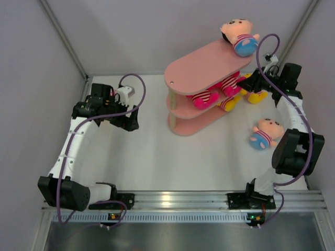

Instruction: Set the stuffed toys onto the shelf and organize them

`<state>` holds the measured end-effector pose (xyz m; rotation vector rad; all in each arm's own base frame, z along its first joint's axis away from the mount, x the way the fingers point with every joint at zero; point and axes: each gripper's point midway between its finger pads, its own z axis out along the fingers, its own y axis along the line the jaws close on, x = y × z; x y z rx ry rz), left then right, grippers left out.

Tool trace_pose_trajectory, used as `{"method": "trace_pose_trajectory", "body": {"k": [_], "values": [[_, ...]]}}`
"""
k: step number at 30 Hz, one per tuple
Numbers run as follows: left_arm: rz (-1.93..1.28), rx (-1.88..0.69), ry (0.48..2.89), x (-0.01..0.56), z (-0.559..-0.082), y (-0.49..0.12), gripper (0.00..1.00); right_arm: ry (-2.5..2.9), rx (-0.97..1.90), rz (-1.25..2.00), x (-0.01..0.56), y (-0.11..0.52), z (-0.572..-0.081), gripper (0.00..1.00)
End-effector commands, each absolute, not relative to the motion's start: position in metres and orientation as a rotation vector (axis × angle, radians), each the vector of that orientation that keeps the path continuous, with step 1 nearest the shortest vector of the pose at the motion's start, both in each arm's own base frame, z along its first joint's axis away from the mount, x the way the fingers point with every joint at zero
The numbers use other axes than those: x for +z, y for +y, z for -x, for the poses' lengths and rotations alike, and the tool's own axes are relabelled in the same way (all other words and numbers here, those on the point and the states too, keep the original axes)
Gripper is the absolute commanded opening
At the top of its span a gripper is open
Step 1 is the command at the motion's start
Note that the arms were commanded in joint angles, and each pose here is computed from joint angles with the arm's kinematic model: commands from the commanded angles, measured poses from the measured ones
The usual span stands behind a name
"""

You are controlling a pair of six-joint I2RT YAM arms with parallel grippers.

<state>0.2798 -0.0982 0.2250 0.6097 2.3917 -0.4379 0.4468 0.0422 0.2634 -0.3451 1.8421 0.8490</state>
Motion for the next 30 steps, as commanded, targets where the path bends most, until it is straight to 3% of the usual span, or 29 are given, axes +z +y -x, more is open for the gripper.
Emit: {"method": "trace_pose_trajectory", "body": {"k": [1,4,8,12,14,19,22,23,26,27,29,30], "values": [[-0.601,-0.441,2.362,0.237,-0.284,-0.101,0.97,1.770,0.791,0.407,0.287,0.049,-0.463,0.36],[-0.599,-0.436,2.362,0.237,-0.282,-0.100,0.97,1.787,0.757,0.355,0.289,0.042,-0.465,0.55],[-0.601,-0.427,2.359,0.237,-0.280,-0.098,0.97,1.777,0.674,0.287,0.301,0.032,-0.452,0.70],[-0.602,-0.433,2.363,0.236,-0.280,-0.099,0.97,1.747,0.572,0.195,0.323,0.021,-0.439,0.97],[-0.602,-0.434,2.360,0.236,-0.280,-0.099,0.97,1.714,0.529,0.165,0.340,0.017,-0.427,0.99],[-0.603,-0.429,2.363,0.235,-0.280,-0.099,0.97,1.654,0.424,-0.099,0.364,-0.018,-0.408,0.99],[-0.598,-0.419,2.365,0.235,-0.279,-0.097,0.97,1.643,0.324,-0.392,0.349,-0.062,-0.398,0.99],[-0.598,-0.413,2.368,0.234,-0.279,-0.096,0.97,1.670,0.292,-0.486,0.330,-0.076,-0.399,0.96],[-0.595,-0.398,2.375,0.232,-0.279,-0.094,0.97,1.760,0.225,-0.671,0.281,-0.110,-0.412,0.70],[-0.591,-0.392,2.380,0.231,-0.279,-0.093,0.97,1.792,0.216,-0.681,0.269,-0.115,-0.418,0.53],[-0.592,-0.371,2.395,0.226,-0.279,-0.090,0.97,1.869,0.209,-0.720,0.239,-0.124,-0.436,0.46],[-0.602,-0.359,2.400,0.223,-0.279,-0.088,0.98,1.884,0.194,-0.735,0.232,-0.129,-0.442,0.51]]}}
